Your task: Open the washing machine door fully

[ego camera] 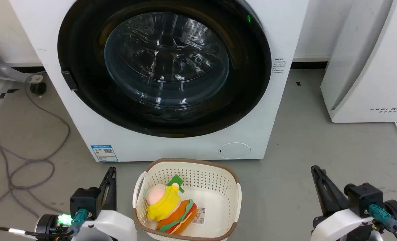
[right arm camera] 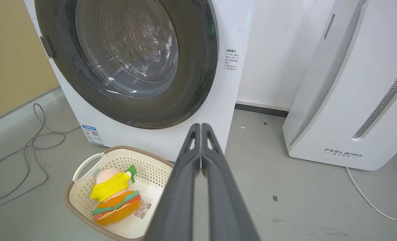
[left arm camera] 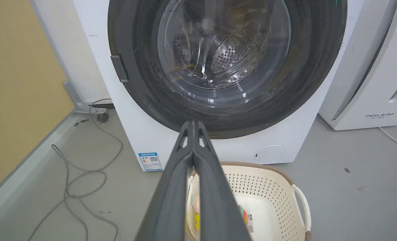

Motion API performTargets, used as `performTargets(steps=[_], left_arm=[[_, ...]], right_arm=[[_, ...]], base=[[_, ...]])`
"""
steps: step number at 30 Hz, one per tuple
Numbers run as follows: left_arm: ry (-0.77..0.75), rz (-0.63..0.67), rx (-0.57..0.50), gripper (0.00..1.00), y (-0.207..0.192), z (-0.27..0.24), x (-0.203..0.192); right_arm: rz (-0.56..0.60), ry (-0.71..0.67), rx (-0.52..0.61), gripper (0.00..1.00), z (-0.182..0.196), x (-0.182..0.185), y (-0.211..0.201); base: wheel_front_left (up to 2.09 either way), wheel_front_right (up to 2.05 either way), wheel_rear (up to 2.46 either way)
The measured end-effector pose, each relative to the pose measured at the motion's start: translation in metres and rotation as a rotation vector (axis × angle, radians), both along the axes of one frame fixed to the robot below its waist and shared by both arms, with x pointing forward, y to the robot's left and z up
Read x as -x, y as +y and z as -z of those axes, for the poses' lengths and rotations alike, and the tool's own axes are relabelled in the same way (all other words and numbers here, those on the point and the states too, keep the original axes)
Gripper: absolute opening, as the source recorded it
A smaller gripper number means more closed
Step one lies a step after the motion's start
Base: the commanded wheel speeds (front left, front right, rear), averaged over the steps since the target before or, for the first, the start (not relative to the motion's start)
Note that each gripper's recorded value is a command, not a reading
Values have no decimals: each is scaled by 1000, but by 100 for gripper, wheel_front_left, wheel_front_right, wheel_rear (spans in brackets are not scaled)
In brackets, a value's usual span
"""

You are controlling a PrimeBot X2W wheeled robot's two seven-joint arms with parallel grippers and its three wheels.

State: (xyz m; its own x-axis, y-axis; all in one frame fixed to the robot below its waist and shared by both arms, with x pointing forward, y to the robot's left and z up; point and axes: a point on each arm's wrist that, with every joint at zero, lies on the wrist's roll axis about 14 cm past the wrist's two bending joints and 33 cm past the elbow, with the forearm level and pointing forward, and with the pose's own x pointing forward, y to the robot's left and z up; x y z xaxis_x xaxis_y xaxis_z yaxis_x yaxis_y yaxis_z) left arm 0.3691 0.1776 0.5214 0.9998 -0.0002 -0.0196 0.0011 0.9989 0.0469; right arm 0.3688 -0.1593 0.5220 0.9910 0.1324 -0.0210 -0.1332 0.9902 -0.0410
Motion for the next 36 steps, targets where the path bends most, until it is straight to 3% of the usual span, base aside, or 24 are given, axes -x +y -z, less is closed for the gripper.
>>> performTargets(steps=[16,17,32,33,34,36], left_arm=[[0,0,0,0,0,0,0],[1,0,0,100,0,0,0],[6,17,14,100,-6,5,1],[7,18,19,100,-6,6,1],[8,18,20,100,-6,6,1],[4,19,23,100,-6,7,1]], right_arm=[[0,0,0,0,0,0,0],[-1,1,0,100,0,0,0],[-2,9,-14,100,6,1,1],[-2,10,-16,47,7,1,1],[-2,12,-20,0,7,1,1],[-2,11,-24,0,8,1,1]], base=[[0,0,0],[0,0,0],[0,0,0],[0,0,0],[0,0,0],[0,0,0]])
